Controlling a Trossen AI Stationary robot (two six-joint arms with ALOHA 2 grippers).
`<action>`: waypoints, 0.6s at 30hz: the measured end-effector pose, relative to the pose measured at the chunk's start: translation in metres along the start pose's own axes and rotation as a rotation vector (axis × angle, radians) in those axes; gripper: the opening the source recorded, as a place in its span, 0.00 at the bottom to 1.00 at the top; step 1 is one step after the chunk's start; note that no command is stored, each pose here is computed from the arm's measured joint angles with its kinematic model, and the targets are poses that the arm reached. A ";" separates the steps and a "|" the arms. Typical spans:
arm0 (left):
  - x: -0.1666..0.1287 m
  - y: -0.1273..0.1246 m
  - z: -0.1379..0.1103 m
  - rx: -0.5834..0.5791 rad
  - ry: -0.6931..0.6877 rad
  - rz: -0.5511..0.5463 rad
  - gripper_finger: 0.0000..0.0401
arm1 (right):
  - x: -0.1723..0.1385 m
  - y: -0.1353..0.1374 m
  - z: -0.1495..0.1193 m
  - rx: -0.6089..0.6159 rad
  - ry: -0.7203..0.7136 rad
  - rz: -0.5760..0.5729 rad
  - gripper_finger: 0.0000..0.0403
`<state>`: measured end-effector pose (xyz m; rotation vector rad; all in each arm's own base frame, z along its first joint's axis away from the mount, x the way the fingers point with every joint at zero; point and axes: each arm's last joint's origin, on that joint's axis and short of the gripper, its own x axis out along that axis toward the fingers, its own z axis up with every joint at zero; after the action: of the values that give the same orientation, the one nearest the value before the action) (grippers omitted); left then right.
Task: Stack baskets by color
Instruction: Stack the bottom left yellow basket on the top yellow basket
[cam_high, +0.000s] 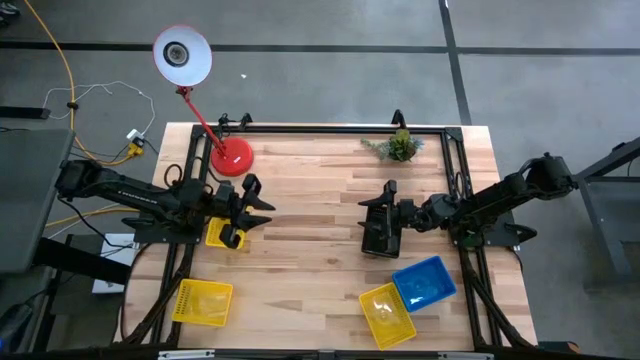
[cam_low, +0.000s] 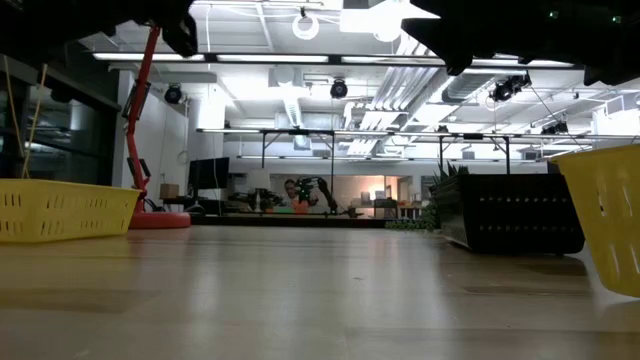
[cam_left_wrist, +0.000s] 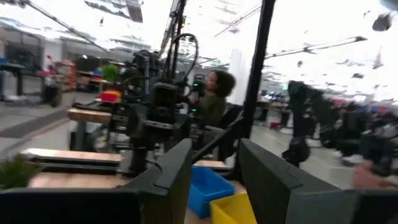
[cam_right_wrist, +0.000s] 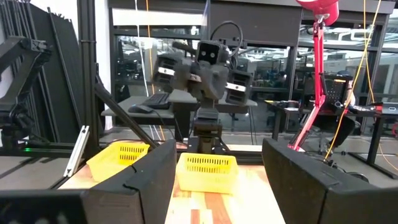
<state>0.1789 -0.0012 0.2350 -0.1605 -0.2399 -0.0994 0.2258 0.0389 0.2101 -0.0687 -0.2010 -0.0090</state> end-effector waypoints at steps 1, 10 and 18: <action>0.003 -0.003 0.002 -0.011 -0.001 -0.022 0.30 | 0.000 0.000 0.000 0.000 0.000 0.000 0.56; 0.050 -0.063 0.000 0.095 0.319 -0.171 0.32 | 0.000 0.000 0.000 0.000 0.000 0.000 0.56; 0.062 -0.125 0.005 0.283 0.855 -0.108 0.45 | 0.000 0.000 -0.001 -0.002 0.009 0.001 0.56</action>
<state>0.2230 -0.1276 0.2728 0.1828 0.5904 -0.2300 0.2260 0.0390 0.2092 -0.0705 -0.1919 -0.0090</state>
